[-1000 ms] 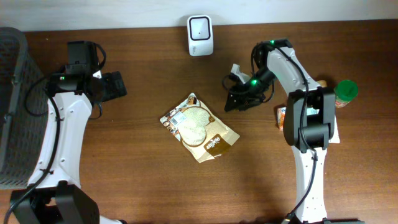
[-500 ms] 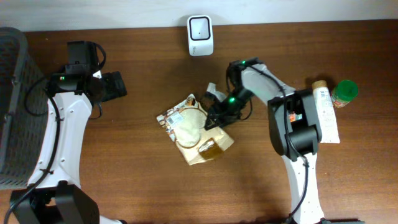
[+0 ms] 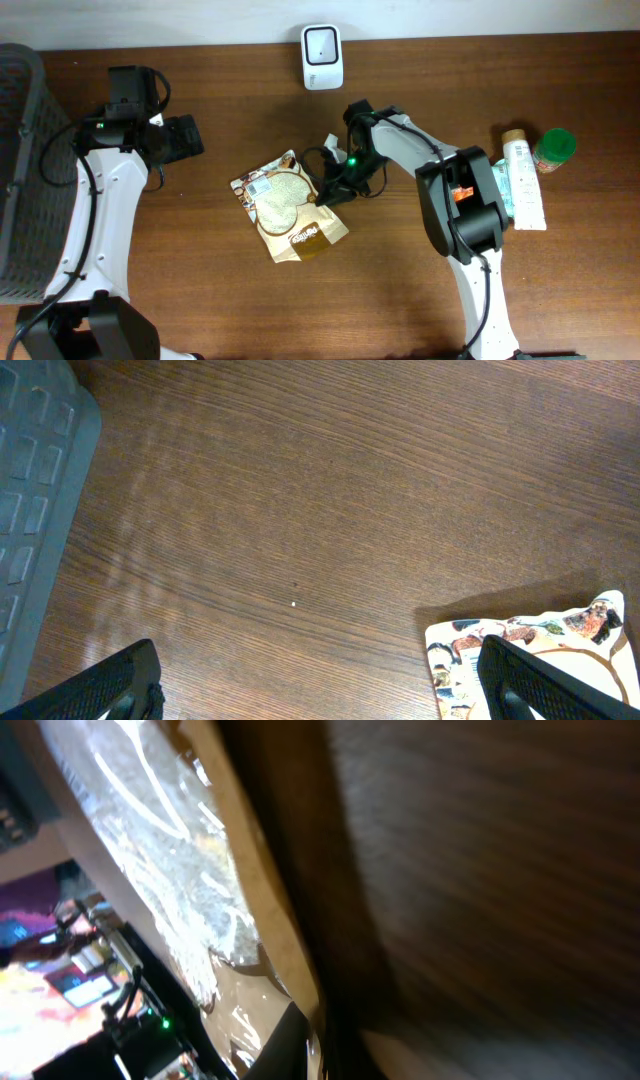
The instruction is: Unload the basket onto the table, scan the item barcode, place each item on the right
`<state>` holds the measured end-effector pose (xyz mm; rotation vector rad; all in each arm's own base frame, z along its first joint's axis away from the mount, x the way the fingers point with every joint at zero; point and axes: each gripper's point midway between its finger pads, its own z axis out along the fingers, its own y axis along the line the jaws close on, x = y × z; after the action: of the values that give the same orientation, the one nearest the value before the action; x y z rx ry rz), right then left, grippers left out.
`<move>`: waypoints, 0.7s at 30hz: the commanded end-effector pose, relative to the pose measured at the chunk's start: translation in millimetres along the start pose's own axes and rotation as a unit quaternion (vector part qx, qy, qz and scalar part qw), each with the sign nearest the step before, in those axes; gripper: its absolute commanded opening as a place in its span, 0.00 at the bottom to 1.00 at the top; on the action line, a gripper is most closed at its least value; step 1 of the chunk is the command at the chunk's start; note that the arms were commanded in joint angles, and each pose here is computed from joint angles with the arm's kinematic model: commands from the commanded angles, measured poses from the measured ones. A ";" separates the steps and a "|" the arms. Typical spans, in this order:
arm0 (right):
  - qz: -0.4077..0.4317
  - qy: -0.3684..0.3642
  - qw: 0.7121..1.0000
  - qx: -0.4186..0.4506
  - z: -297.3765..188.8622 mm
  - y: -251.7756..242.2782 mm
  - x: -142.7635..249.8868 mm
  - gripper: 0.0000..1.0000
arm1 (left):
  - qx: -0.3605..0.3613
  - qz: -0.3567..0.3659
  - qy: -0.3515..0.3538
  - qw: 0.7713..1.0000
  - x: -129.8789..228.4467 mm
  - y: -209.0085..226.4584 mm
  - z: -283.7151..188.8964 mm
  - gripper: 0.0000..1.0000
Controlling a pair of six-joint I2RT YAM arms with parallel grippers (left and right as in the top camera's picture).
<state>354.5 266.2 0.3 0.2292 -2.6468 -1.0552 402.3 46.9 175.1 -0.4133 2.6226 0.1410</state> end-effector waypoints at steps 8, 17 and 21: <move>0.047 -0.113 0.986 0.113 -113.2 -48.6 -8.1 0.05 | -0.002 0.008 -0.010 1.000 -6.0 1.2 -4.5 0.99; -0.169 -0.052 0.980 0.091 -60.8 29.9 4.5 0.12 | -0.002 0.008 -0.010 1.000 -6.0 1.2 -4.5 0.99; -0.222 -0.075 0.962 0.141 -64.0 75.7 -6.8 0.13 | -0.002 0.008 -0.010 1.000 -6.0 1.2 -4.5 0.99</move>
<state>361.1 260.1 58.4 0.7114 -2.8562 -0.8744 402.3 46.9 175.1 -0.4128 2.6226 0.1412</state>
